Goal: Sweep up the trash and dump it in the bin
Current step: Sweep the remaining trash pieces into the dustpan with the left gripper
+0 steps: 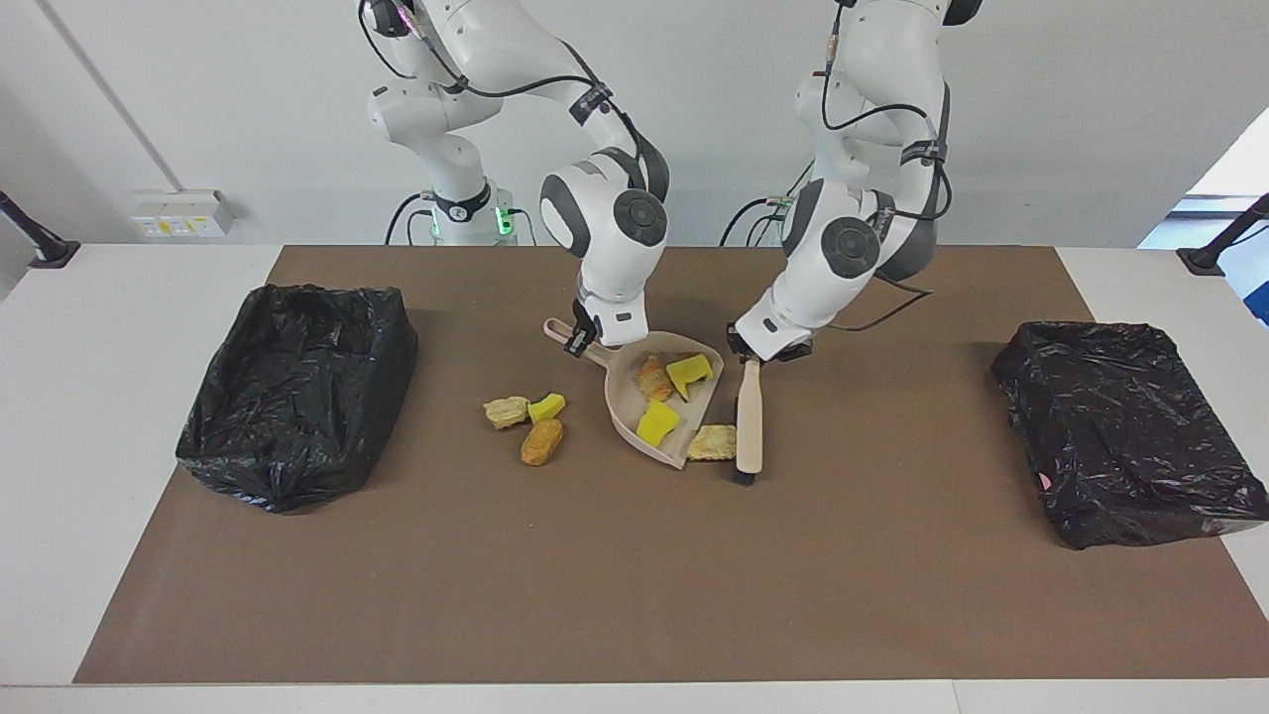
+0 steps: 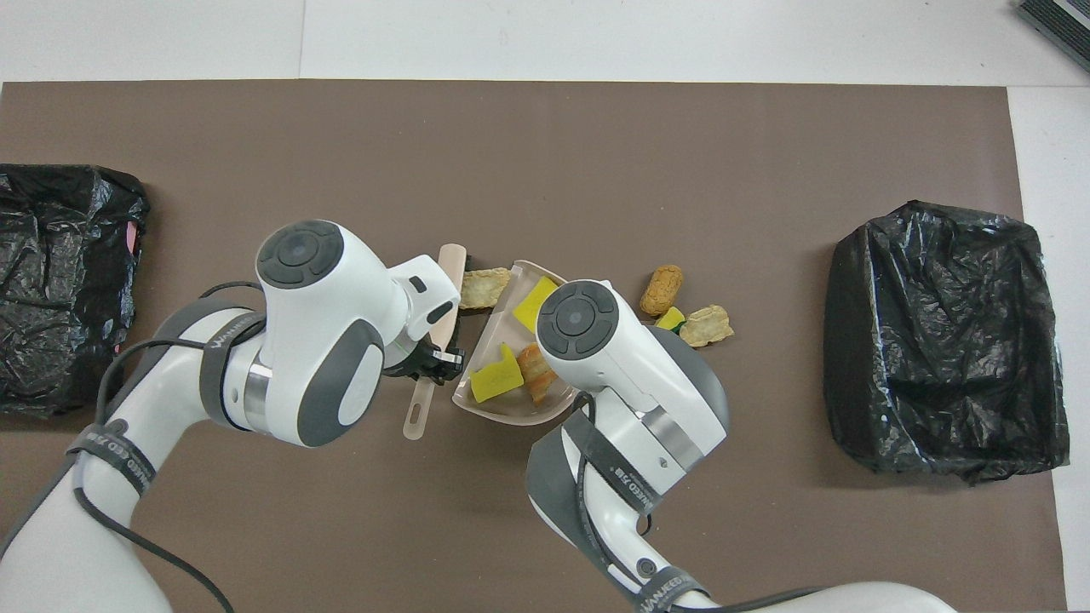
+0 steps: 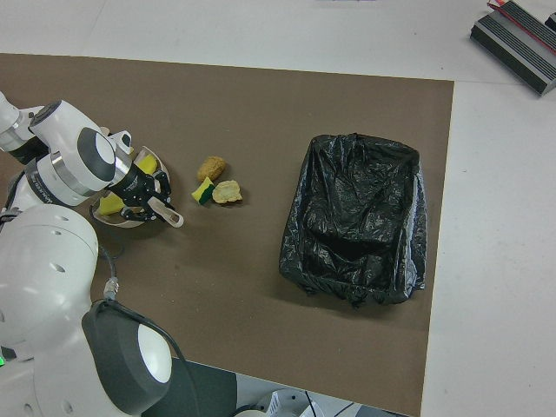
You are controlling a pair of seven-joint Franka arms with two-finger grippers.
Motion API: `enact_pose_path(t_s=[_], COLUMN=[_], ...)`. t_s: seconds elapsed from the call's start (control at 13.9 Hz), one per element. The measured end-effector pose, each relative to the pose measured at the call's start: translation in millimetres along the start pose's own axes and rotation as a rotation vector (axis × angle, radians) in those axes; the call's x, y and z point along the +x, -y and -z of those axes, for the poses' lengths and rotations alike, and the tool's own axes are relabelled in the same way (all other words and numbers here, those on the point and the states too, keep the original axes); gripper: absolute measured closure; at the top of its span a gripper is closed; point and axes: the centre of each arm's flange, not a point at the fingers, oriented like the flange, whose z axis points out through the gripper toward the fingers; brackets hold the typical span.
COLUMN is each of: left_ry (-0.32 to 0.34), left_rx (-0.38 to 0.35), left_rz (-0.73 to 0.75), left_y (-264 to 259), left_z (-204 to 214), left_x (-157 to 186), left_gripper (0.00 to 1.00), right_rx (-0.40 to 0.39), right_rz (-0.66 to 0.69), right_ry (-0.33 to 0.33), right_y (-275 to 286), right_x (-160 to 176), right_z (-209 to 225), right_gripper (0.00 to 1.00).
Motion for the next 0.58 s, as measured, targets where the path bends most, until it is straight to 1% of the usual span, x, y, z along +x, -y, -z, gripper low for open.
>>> enact_pose_path(t_s=[0.14,0.29,0.43,0.58], left_ry=[0.007,0.014,0.060,0.091], left_rx=[0.004,0.003,0.006,0.009], left_rz=[-0.022,-0.038,-0.087,-0.119], left_y=[-14.8,-9.2,0.3,-4.0], left_z=[-1.9,-0.2,-0.7,-0.6], left_x=[-7.9,-8.2,-11.7,-18.3], left_gripper=[0.74,0.74,0.74,0.74], right_rx=[-0.001,-0.002,-0.002,-0.002], right_rz=[-0.012,-0.014,-0.014,-0.014], right_ry=[0.001,0.001,0.001,0.001], right_y=[2.3,2.3,2.3,2.3], right_x=[-0.5,-0.7,-0.7,-0.7], right_z=[0.7,1.0,1.0,1.0], right_gripper=[0.69,0.69,0.69,0.69])
